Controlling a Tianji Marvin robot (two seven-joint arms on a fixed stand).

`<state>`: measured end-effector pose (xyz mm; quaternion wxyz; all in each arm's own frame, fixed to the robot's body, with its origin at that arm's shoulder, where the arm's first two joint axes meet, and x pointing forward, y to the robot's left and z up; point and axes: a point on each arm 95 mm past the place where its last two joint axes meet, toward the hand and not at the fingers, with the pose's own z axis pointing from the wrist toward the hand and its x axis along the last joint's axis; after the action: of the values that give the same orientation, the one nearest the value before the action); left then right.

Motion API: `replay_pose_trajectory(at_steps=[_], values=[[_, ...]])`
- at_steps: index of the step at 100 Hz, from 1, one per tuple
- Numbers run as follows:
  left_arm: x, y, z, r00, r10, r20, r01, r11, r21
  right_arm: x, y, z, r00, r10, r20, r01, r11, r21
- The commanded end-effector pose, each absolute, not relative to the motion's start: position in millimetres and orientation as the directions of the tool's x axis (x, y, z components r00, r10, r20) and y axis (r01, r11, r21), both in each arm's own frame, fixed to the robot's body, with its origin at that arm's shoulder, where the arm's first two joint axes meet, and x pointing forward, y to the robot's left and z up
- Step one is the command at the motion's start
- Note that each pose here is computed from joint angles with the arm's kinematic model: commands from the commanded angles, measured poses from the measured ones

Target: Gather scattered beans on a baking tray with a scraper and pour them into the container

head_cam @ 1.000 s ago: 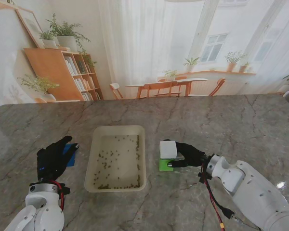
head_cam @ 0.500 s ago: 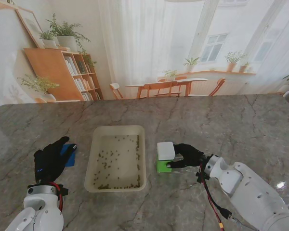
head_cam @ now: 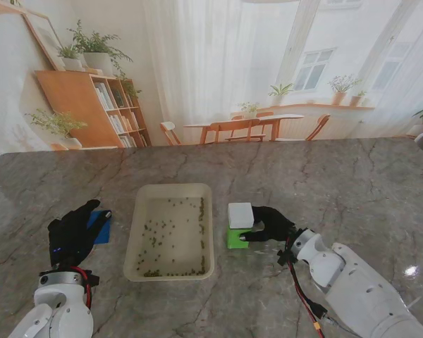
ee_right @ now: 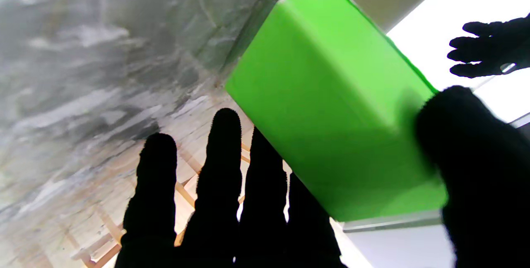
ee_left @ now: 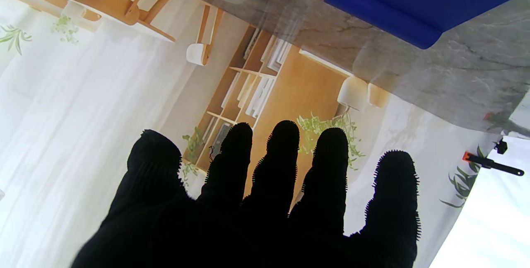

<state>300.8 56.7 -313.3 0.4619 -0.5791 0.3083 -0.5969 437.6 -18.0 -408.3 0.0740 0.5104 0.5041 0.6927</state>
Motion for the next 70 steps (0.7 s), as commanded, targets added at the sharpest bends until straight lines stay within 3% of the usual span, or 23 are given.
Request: replay_pose_trajectory(at_steps=[1, 37, 70], values=[[296.6, 55.2, -313.8, 0.104, -0.906, 0.41, 0.2, -0.385, -0.901, 434.8, -14.7, -413.6, -0.472, 0.625, 0.622, 0.415, -0.465, 0.782], [293.6, 56.6, -312.9, 0.104, -0.906, 0.409, 0.209, -0.382, -0.9, 433.2, -10.8, -400.9, -0.424, 0.647, 0.634, 0.288, -0.567, 0.772], [293.8, 55.8, -312.3, 0.085, -0.905, 0.417, 0.215, -0.393, -0.894, 427.6, -1.5, -360.5, -0.405, 0.655, 0.638, 0.153, -0.639, 0.754]])
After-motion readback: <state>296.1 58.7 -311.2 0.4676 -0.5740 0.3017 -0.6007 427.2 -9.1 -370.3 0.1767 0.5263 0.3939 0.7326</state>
